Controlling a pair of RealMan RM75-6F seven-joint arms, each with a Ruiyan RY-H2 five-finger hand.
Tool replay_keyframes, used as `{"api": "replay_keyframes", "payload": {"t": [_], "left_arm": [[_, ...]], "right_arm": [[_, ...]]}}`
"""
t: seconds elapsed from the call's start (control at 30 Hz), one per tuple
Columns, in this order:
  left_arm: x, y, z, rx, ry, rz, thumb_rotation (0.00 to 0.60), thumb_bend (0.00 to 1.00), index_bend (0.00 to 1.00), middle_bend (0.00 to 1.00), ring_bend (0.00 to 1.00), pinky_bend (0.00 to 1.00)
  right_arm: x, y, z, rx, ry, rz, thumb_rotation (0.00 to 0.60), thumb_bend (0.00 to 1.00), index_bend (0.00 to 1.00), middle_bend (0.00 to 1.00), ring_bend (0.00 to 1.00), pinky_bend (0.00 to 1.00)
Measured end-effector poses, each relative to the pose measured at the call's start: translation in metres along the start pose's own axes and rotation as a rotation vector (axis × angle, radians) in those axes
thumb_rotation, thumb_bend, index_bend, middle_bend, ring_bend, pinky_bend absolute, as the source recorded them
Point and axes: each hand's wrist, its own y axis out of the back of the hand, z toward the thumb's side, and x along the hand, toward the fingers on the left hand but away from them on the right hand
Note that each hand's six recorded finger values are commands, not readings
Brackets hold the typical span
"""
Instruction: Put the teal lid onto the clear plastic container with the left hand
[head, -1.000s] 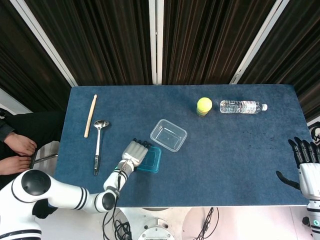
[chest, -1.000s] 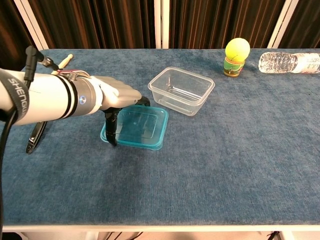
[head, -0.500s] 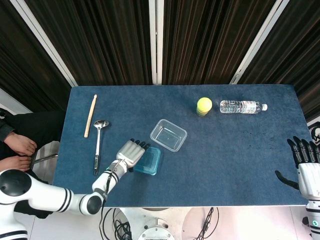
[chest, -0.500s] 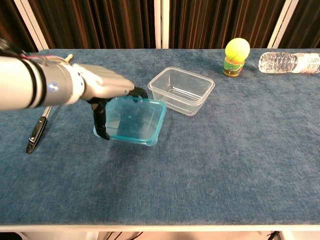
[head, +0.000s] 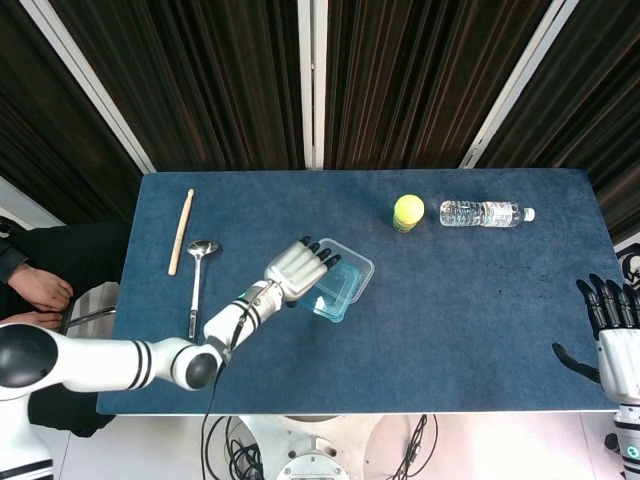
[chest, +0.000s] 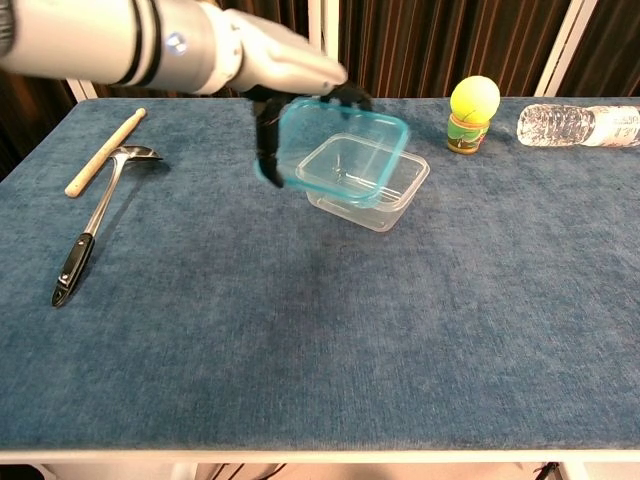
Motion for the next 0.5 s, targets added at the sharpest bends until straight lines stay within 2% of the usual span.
{"api": "replay_keyframes", "payload": {"t": [0.27,0.5], "left_arm": [[0.045,0.022,0.009,0.102,-0.077,0.003,0.600,0.38,0.25,0.24,0.13,0.11],[0.074,0.023,0.005,0.149,-0.091,-0.062,0.600,0.38,0.25,0.22,0.12,0.08]], "right_arm": [[0.001,0.002,-0.004,0.004,-0.029,0.003,0.600,0.10,0.00,0.05,0.00,0.01],[0.002,0.004,-0.007,0.007,-0.053,0.004,0.600,0.10,0.00,0.05,0.00,0.01]]}}
